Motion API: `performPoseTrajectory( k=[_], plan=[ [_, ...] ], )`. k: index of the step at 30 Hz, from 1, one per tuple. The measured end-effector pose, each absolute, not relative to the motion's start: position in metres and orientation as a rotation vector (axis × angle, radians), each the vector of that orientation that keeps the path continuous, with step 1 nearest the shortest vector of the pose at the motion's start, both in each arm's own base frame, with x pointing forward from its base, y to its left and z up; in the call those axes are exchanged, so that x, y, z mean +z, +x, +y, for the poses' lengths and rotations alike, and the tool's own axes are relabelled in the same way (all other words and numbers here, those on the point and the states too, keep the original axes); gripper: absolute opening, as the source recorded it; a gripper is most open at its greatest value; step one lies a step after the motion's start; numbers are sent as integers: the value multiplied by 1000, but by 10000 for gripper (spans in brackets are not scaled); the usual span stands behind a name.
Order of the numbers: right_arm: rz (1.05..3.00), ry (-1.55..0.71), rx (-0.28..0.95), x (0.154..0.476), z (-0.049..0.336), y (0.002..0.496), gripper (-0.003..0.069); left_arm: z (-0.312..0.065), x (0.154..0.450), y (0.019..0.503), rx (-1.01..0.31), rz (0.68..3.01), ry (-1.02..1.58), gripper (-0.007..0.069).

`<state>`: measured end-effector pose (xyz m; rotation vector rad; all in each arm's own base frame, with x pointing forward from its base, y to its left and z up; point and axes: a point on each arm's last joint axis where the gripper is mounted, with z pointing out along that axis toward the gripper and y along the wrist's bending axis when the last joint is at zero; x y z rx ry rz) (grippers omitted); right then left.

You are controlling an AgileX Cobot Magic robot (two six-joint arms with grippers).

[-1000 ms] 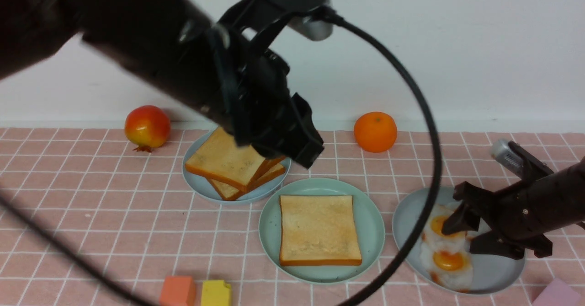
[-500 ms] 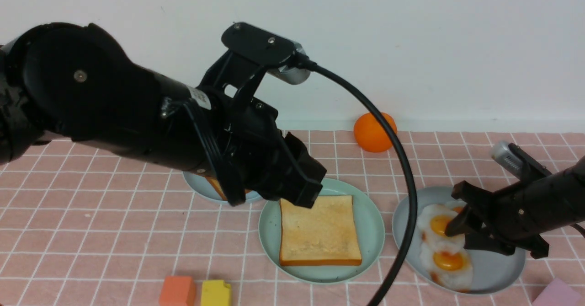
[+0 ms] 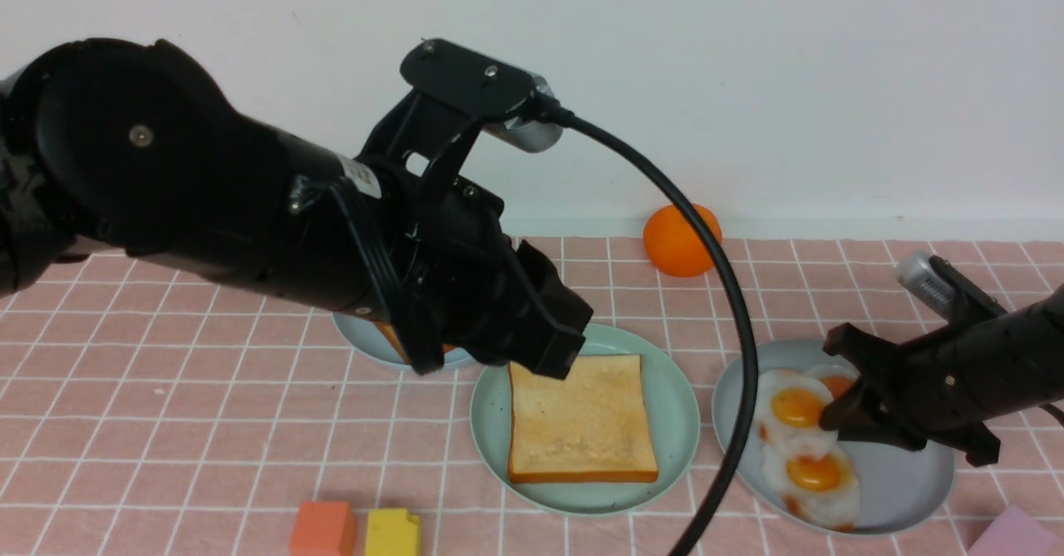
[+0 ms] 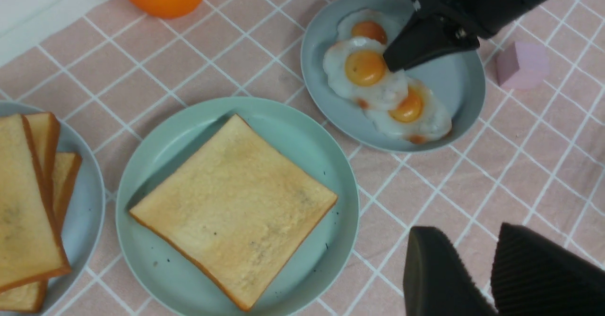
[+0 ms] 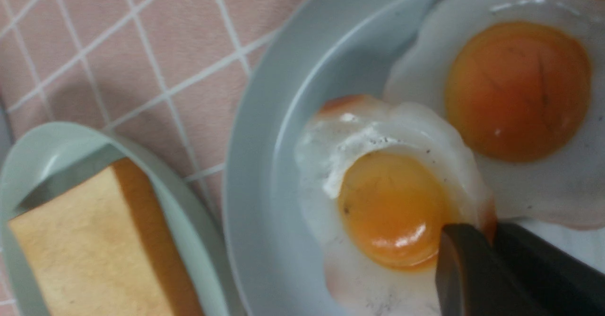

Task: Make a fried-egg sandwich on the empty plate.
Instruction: Use the right arm to grab a fried egg, then use the right arm to place the fried egg on the slice of bread in the middle

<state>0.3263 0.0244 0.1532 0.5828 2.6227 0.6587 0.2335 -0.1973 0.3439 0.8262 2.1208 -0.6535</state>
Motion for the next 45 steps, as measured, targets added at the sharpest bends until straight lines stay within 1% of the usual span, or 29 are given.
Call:
performPoseTrajectory(
  k=[1, 6, 10, 12, 15, 19, 21, 22, 25, 28, 31, 32, 35, 40, 44, 45],
  plan=[
    [2621, 579, 658, 154, 24, 326, 77, -197, 344, 233, -654, 2122, 827, 237],
    [2554, 513, 660, 180, 25, 322, 77, -194, 347, 226, -666, 2135, 855, 237],
    [2549, 468, 688, 187, 27, 320, 77, -191, 352, 220, -677, 2138, 869, 237],
    [2548, 424, 731, 190, 31, 318, 77, -190, 354, 217, -683, 2147, 868, 237],
    [2529, 313, 825, 193, 50, 317, 77, -186, 354, 215, -665, 2179, 856, 237],
    [2495, 190, 938, 198, 87, 314, 77, -182, 347, 216, -595, 2227, 849, 237],
    [2494, 147, 979, 198, 104, 313, 77, -180, 341, 216, -569, 2248, 852, 237],
    [2494, 141, 983, 198, 105, 312, 77, -180, 341, 216, -567, 2250, 854, 237],
    [2507, 77, 1022, 192, 130, 319, 77, -178, 333, 214, -558, 2281, 859, 237],
    [2515, 84, 1038, 184, 145, 328, 77, -176, 330, 211, -562, 2299, 843, 237],
    [2521, 132, 1039, 175, 150, 335, 77, -172, 329, 207, -551, 2294, 837, 237],
    [2531, 182, 1044, 166, 150, 339, 77, -169, 330, 205, -539, 2283, 833, 237],
    [2560, 242, 1041, 149, 151, 343, 77, -165, 331, 202, -514, 2275, 816, 238],
    [2597, 308, 1045, 130, 152, 345, 77, -163, 333, 201, -513, 2273, 791, 238],
    [2595, 309, 1051, 130, 152, 345, 117, -163, 333, 201, -512, 2275, 791, 239],
    [2594, 290, 1046, 130, 152, 345, 151, -163, 333, 201, -512, 2275, 791, 239]
  ],
)
